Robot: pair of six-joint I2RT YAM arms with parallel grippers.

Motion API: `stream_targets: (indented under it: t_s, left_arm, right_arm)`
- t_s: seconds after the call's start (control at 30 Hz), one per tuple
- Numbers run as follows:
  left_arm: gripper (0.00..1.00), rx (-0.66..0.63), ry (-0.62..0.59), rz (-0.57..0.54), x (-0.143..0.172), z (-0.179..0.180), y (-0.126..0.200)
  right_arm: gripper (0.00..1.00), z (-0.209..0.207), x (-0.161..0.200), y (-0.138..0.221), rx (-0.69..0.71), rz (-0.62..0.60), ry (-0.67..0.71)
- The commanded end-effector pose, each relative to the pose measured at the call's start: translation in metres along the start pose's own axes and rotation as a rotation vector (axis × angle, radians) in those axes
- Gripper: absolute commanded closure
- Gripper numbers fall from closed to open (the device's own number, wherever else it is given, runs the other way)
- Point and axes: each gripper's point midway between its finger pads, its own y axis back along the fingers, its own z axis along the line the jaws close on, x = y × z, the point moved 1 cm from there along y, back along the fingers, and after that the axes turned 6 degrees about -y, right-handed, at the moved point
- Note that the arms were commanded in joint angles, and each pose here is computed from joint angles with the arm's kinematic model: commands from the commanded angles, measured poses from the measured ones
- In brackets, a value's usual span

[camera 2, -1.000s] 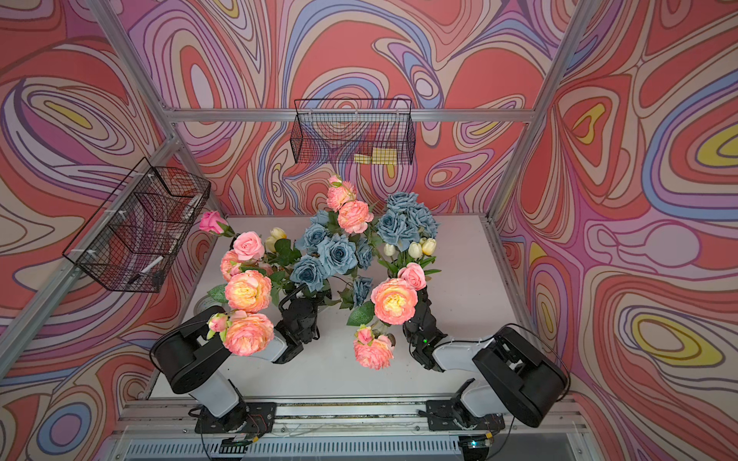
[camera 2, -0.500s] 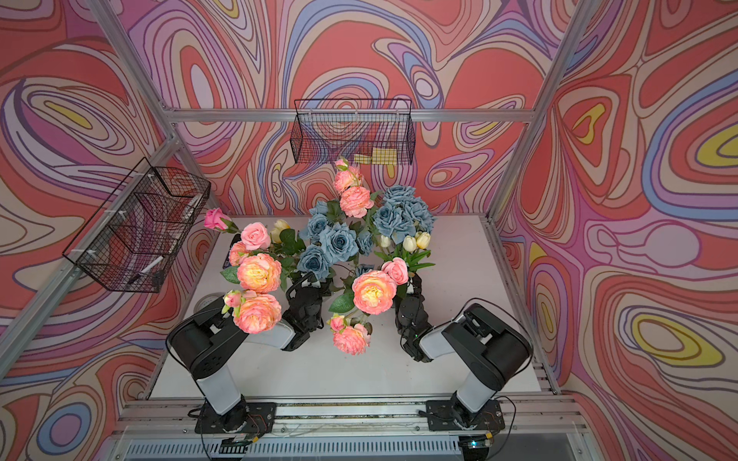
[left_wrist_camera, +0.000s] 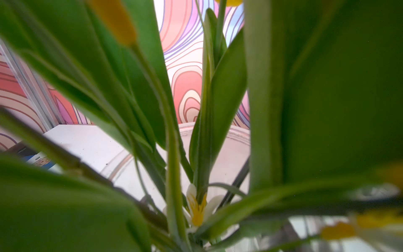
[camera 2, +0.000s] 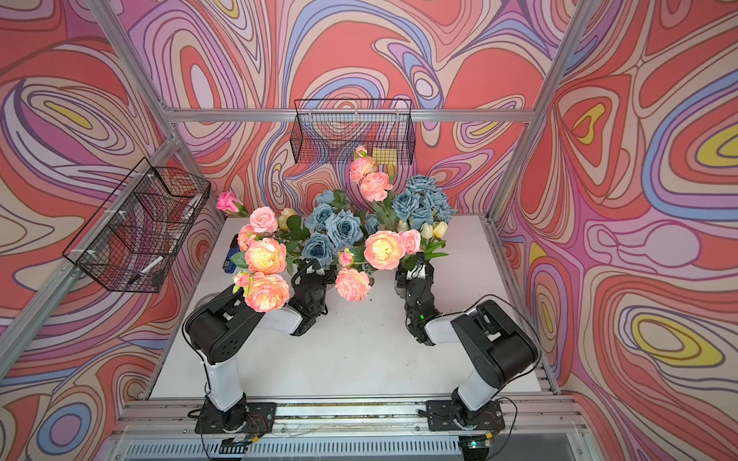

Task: Pick out pink flowers from the vase
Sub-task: Move the vase to the center of the board.

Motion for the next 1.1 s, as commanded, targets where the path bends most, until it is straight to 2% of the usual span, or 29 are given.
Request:
stream_targets:
  t_s: [0.0,0.2,0.53,0.67,1.07]
  left_arm:
    - [0.27,0.004,0.087,-0.105,-0.029,0.0,-0.015]
    - [0.27,0.041,0.09,-0.125,-0.034,-0.014,-0.035]
    - [0.27,0.16,0.161,-0.092,-0.032,-0.052,-0.062]
    - [0.27,0.173,0.154,-0.082,-0.031,-0.058,-0.066]
    - [0.26,0.206,0.095,-0.018,-0.032,-0.077,-0.084]
  right_arm:
    - [0.5,-0.008,-0.02,-0.01,0.015,-0.023,-0.038]
    - [0.51,-0.026,-0.017,-0.029,0.056,-0.004,-0.056]
    - [0.51,-0.054,-0.017,-0.063,0.11,-0.012,-0.07]
    - [0.51,-0.065,-0.022,-0.075,0.117,-0.018,-0.086]
    - [0.5,-0.062,-0.025,-0.117,0.108,-0.022,-0.075]
